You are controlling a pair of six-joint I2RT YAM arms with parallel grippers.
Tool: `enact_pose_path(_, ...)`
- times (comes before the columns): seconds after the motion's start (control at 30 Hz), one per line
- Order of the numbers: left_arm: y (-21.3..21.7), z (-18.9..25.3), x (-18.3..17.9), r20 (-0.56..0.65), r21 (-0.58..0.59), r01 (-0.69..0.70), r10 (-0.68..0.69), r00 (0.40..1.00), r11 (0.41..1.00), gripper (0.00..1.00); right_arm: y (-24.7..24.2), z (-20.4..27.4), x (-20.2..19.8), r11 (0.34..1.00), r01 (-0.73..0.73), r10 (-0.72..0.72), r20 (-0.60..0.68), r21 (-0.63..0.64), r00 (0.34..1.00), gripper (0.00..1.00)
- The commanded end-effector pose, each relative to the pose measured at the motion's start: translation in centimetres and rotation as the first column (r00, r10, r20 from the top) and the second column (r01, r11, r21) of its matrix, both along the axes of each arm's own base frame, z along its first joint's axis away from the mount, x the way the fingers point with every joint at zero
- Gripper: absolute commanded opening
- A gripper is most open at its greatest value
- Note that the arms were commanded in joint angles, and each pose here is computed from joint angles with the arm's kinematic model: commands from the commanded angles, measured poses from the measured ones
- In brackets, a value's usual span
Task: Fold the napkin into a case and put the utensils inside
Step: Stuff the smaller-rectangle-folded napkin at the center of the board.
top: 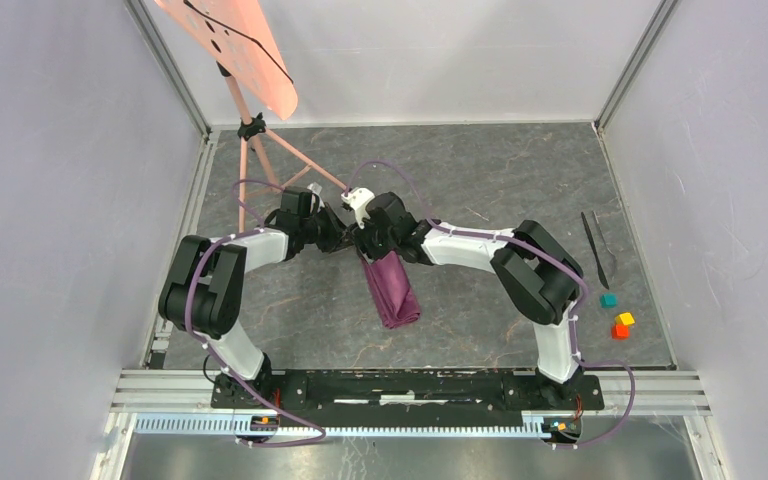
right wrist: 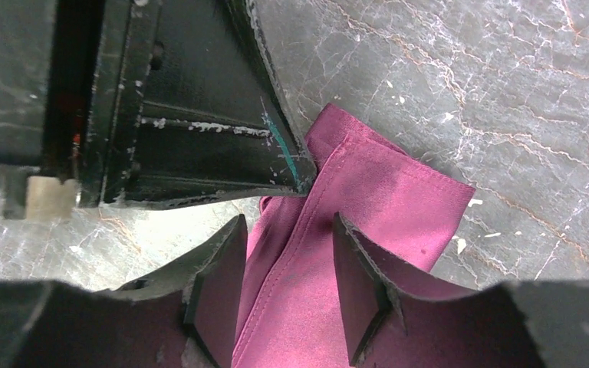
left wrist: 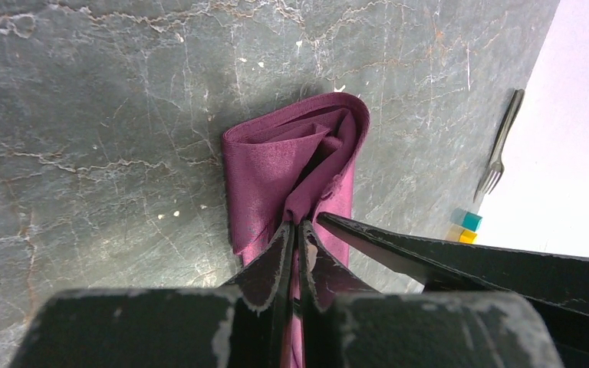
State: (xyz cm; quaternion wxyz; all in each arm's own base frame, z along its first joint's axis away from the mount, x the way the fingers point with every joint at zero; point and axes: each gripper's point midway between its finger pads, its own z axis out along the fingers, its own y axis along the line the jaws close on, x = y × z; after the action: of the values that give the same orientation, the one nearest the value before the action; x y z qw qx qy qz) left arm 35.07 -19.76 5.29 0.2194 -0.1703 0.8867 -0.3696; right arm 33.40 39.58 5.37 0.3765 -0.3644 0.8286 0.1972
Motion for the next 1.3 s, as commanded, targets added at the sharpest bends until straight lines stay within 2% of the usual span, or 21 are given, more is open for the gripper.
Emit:
enact_pose_path(0.0,-0.5,2.8,1.1,0.064,-0.039,0.005,-0.002,0.998,0.999,0.09,1.3,1.4,1.3,0.999,0.013,-0.015,0.051,0.038,0.999,0.49)
enact_pose_path(0.17,-0.4,2.9,1.0,0.065,-0.040,0.005,-0.003,0.998,0.999,0.08,1.6,1.0,1.5,0.999,0.018,-0.020,0.048,0.040,0.999,0.41)
enact_pose_path(0.33,-0.4,3.0,0.9,0.070,-0.038,0.008,-0.005,0.998,0.999,0.10,1.7,1.1,1.6,0.998,0.033,-0.035,0.036,0.056,0.999,0.16)
enact_pose_path(0.37,-0.3,3.0,0.8,0.075,-0.034,0.006,-0.004,0.997,0.999,0.15,1.6,1.1,1.5,0.998,0.037,-0.039,0.033,0.059,0.999,0.11)
enact_pose_path(0.43,0.1,3.1,0.7,0.087,-0.015,-0.008,0.010,0.996,1.000,0.31,1.5,1.4,1.5,0.997,0.046,-0.048,0.026,0.067,0.998,0.00)
enact_pose_path(0.5,1.0,3.3,0.5,0.111,0.016,-0.042,0.040,0.993,0.999,0.47,1.2,1.7,1.6,0.995,0.066,-0.067,0.013,0.079,0.998,0.00)
enact_pose_path(0.57,2.2,3.7,0.2,0.148,0.062,-0.088,0.078,0.986,0.994,0.58,0.8,2.1,1.6,0.991,0.084,-0.085,0.003,0.101,0.996,0.00)
enact_pose_path(0.67,4.1,3.4,0.0,0.185,0.148,-0.152,0.124,0.975,0.977,0.69,0.5,2.9,1.3,0.984,0.084,-0.081,-0.024,0.155,0.996,0.00)
enact_pose_path(0.83,5.6,2.3,-0.5,0.243,0.233,-0.207,0.149,0.959,0.950,0.65,0.4,3.5,1.1,0.971,0.074,-0.059,-0.071,0.227,0.996,0.00)
enact_pose_path(0.93,4.6,2.4,-1.0,0.342,0.327,-0.174,0.056,0.938,0.929,0.62,0.6,3.6,1.1,0.965,0.059,-0.037,-0.089,0.256,0.995,0.00)
enact_pose_path(1.07,3.2,3.1,-1.4,0.450,0.502,-0.156,-0.103,0.887,0.851,0.61,0.7,3.7,1.1,0.958,0.049,-0.020,-0.107,0.282,0.994,0.00)
enact_pose_path(1.17,2.9,2.9,-1.2,0.446,0.596,-0.150,-0.169,0.879,0.789,0.57,0.7,3.9,1.1,0.955,0.047,-0.015,-0.109,0.292,0.994,0.00)
enact_pose_path(1.27,2.6,2.7,-0.5,0.438,0.656,-0.137,-0.227,0.870,0.742,0.48,0.7,4.1,1.2,0.954,0.046,-0.013,-0.112,0.298,0.994,0.00)
